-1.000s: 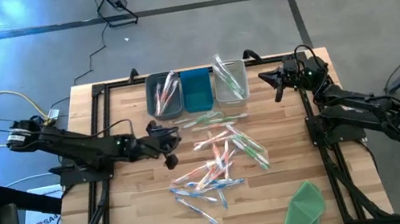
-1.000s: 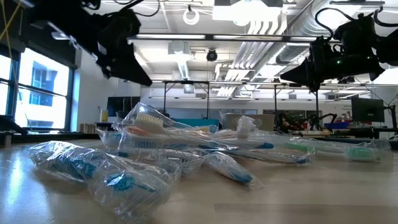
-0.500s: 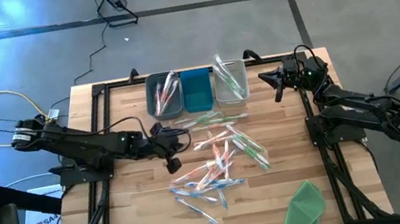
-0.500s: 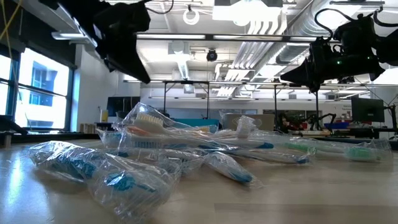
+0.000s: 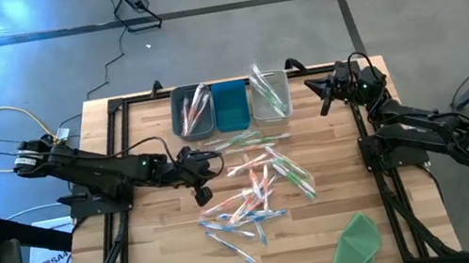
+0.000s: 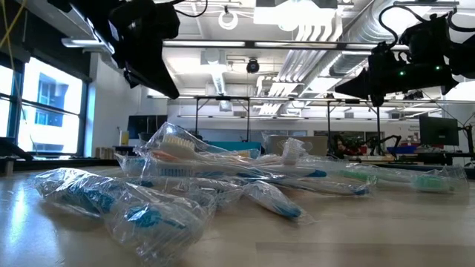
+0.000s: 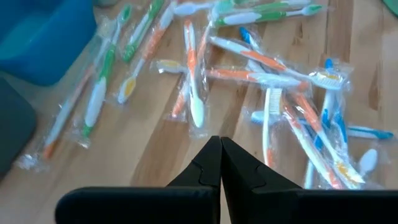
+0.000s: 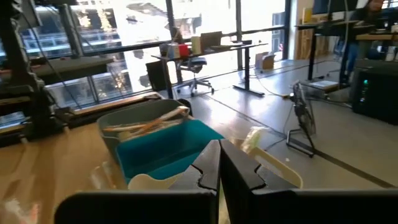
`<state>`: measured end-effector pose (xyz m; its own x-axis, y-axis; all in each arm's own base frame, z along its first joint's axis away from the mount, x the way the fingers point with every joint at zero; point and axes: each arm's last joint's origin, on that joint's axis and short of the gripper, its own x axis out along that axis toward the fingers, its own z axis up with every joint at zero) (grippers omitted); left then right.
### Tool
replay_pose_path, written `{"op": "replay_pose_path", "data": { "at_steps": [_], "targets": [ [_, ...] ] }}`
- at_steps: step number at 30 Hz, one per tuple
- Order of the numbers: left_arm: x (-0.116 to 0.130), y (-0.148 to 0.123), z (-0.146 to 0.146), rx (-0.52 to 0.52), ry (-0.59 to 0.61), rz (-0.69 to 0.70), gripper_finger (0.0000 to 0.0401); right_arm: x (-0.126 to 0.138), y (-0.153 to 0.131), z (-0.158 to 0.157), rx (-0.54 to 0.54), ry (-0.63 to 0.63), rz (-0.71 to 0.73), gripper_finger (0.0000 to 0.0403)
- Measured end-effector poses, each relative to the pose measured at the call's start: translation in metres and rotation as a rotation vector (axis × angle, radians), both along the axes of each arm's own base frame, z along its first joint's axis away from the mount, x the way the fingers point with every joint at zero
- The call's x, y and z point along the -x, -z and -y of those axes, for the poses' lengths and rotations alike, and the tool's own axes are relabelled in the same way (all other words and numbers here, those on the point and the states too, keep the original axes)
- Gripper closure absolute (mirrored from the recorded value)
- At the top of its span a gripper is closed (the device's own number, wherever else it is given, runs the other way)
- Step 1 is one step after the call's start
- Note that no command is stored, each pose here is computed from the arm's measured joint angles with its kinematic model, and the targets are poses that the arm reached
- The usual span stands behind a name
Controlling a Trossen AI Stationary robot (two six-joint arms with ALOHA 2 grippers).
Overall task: Pick & Place Toothbrushes
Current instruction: Put the orange toothbrush into the dark blue bin
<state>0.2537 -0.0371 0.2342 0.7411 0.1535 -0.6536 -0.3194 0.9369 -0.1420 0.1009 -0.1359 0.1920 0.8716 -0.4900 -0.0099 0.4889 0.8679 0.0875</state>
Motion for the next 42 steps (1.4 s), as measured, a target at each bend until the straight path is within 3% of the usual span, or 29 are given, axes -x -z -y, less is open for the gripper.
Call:
{"op": "replay_pose_path", "data": {
  "at_steps": [5,12,20,28,42],
  "targets": [
    [-0.008,0.004,0.001,-0.009,-0.002,0.020,0.0383,0.000,0.000,0.001,0.002,0.027,0.001,0.0401],
    [-0.020,0.018,0.004,0.005,0.014,0.006,0.0300,0.000,0.000,0.001,0.004,0.029,0.002,0.0401],
    [-0.035,0.027,0.010,0.154,0.065,0.054,0.0222,0.000,-0.001,0.001,0.006,0.029,0.003,0.0401],
    [-0.036,0.031,0.011,0.228,0.009,0.043,0.0214,0.000,-0.001,0.001,0.008,0.029,0.005,0.0401],
    [-0.036,0.031,0.011,0.246,-0.019,0.048,0.0214,0.000,-0.001,0.001,0.015,0.029,0.001,0.0401]
  ]
}}
